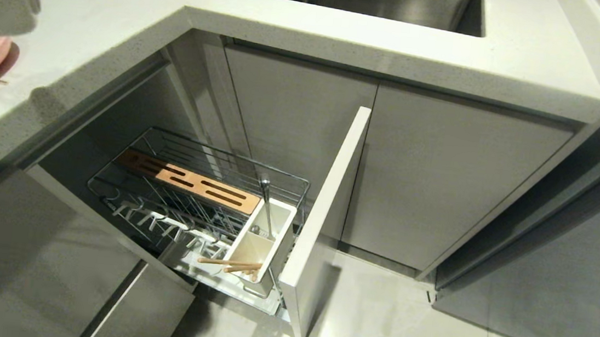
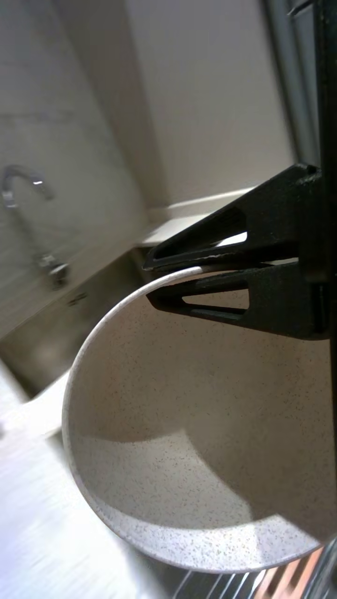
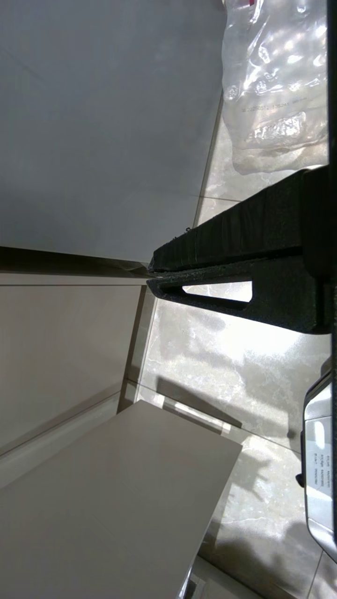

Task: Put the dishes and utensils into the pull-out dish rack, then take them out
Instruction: Pick up the bowl and place it in the cupboard

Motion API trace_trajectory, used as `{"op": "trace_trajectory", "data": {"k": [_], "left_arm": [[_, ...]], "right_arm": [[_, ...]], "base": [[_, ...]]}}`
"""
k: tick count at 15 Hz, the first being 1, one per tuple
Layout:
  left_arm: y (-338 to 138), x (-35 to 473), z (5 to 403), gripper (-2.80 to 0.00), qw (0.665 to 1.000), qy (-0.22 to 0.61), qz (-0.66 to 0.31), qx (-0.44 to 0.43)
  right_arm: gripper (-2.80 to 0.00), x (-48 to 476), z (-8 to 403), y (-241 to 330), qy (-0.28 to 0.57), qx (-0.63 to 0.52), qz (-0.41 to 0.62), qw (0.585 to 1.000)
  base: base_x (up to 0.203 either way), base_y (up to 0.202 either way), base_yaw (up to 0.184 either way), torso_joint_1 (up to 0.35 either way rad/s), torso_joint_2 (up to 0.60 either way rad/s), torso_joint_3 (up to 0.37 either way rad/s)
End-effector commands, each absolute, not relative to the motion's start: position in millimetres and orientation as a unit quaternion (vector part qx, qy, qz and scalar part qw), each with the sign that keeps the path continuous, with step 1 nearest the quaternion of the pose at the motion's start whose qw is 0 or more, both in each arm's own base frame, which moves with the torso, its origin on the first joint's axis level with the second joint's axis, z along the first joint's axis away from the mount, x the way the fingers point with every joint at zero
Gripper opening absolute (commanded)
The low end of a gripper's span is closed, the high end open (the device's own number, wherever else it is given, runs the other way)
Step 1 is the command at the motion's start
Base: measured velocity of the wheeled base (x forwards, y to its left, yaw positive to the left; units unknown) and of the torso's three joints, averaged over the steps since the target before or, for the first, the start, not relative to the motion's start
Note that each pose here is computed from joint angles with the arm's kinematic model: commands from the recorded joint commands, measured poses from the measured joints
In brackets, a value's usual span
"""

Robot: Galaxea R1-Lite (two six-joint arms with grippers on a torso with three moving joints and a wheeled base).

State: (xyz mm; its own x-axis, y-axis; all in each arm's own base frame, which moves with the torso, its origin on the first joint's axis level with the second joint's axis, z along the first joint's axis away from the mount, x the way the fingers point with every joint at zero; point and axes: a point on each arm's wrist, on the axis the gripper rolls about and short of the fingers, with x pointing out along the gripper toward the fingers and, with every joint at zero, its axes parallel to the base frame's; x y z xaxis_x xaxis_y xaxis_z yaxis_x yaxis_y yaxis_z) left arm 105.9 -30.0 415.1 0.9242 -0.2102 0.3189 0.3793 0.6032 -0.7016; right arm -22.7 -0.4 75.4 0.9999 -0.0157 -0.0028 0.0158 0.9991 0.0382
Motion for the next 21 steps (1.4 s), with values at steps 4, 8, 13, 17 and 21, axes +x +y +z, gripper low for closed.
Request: {"op": "trace_trajectory", "data": {"k": [4,8,13,17,21], "left_arm": [[-60.4,131.2,379.4,-2.80,0.882,-0.044,-0.200,-0.424],[-91.5,161.9,340.8,-2.80,0.889,-0.016,-0.176,-0.422],[-129.6,201.9,297.7,-2.80,0.891,-0.043,-0.122,-0.436],[-137.5,223.8,276.3,-2.80,0.888,-0.065,-0.104,-0.443],[-152.3,254.1,245.0,-2.80,0.891,-0.095,-0.065,-0.439]], "right_arm": [[-2.80,-22.5,74.8,-0.4,0.002,0.019,-0.007,1.000],[-2.80,-22.5,74.7,-0.4,0.002,0.019,-0.008,1.000],[-2.80,-22.5,74.8,-0.4,0.002,0.019,-0.008,1.000],[-2.80,-22.5,74.5,-0.4,0.003,0.019,-0.008,1.000],[-2.80,-22.5,74.7,-0.4,0.002,0.019,-0.008,1.000]], "base": [[0.000,0.000,0.000,0.000,0.00,0.000],[0.000,0.000,0.000,0.000,0.00,0.000],[0.000,0.000,0.000,0.000,0.00,0.000],[0.000,0.000,0.000,0.000,0.00,0.000],[0.000,0.000,0.000,0.000,0.00,0.000]]}}
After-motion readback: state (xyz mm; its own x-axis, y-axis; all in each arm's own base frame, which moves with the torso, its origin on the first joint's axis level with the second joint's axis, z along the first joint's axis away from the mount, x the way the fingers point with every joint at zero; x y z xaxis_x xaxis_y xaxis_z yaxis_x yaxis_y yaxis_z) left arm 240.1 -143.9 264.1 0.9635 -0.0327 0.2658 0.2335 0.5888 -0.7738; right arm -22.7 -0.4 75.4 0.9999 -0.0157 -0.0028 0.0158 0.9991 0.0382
